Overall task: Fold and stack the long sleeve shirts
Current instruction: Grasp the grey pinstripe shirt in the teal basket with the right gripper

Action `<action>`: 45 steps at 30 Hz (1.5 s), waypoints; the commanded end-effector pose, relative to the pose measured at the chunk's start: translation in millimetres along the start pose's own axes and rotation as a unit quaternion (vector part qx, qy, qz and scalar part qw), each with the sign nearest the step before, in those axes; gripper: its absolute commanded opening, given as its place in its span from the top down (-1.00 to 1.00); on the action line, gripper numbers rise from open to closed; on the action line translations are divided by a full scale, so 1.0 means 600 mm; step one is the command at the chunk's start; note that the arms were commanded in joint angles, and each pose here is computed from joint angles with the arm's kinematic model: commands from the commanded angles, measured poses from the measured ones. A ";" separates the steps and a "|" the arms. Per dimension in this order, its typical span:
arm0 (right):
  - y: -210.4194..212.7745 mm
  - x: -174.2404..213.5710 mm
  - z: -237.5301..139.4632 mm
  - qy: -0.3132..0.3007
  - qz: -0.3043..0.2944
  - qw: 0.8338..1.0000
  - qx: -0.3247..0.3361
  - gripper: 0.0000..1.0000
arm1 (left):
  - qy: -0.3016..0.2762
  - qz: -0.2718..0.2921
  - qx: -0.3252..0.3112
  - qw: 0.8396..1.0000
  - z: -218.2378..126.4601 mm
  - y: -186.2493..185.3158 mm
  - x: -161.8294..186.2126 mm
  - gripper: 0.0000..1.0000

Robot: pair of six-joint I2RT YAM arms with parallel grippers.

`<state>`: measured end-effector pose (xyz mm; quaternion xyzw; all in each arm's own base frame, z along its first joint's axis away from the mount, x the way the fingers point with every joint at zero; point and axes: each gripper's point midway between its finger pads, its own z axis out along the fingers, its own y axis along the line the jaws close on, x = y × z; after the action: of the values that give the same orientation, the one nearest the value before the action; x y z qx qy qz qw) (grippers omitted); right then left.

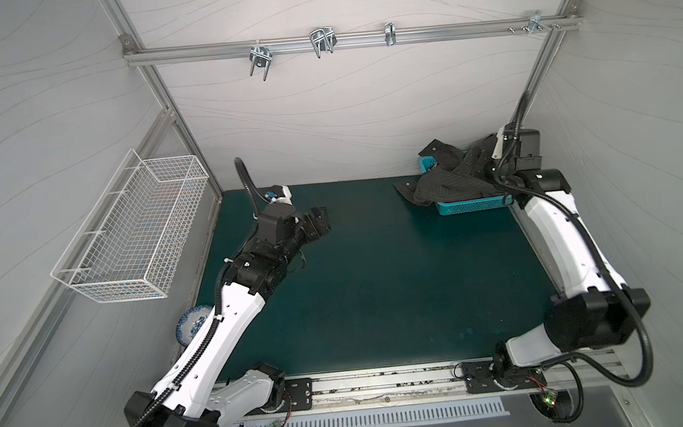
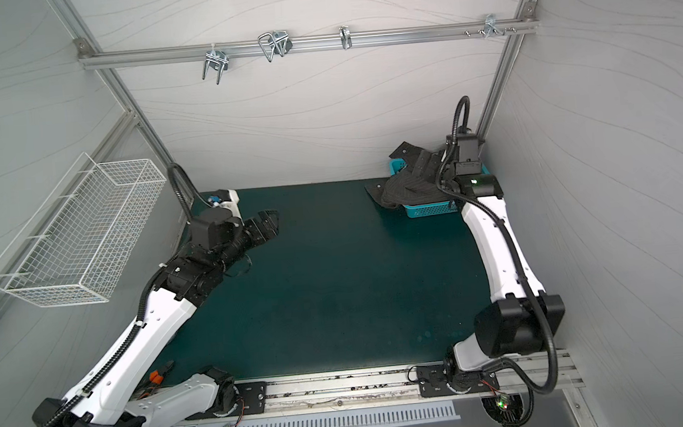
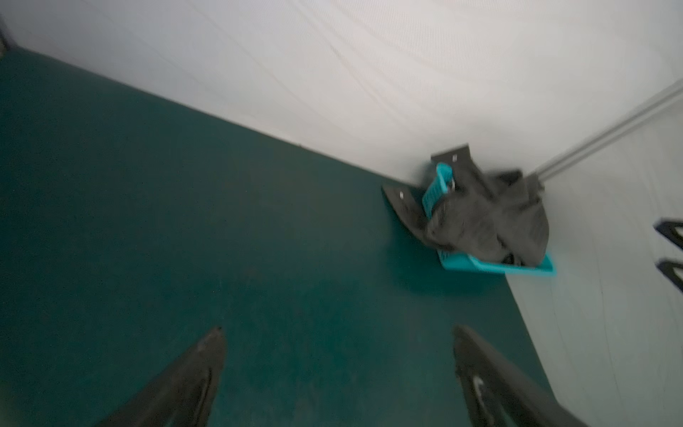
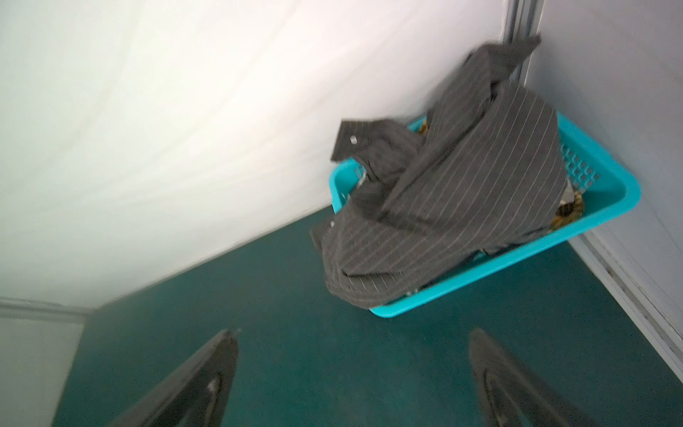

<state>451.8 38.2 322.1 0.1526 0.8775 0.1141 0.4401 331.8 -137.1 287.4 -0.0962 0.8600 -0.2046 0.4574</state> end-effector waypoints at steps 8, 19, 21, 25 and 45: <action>-0.027 0.066 0.138 0.128 0.002 0.990 0.059 -0.78 | 0.115 0.059 -0.035 0.991 0.036 0.032 0.128 -0.85; -0.029 0.070 0.273 0.156 -0.027 0.985 0.070 0.36 | 0.132 0.051 -0.045 0.989 0.043 0.048 0.155 -0.77; -0.029 0.071 0.282 0.157 -0.028 0.985 0.068 0.68 | 0.134 0.053 -0.046 0.989 0.046 0.049 0.157 -0.76; -0.010 0.057 0.267 0.149 -0.026 0.988 0.044 1.00 | 0.129 0.056 -0.053 0.989 0.049 0.051 0.151 -0.73; 0.101 0.042 0.090 0.085 -0.144 0.985 0.047 -0.51 | 0.141 0.012 -0.026 0.990 0.043 0.019 0.140 -0.80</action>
<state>476.5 129.2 378.4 0.0265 0.8820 0.1078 0.4580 302.7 -152.4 201.0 -0.0693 0.9250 -0.1640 0.3356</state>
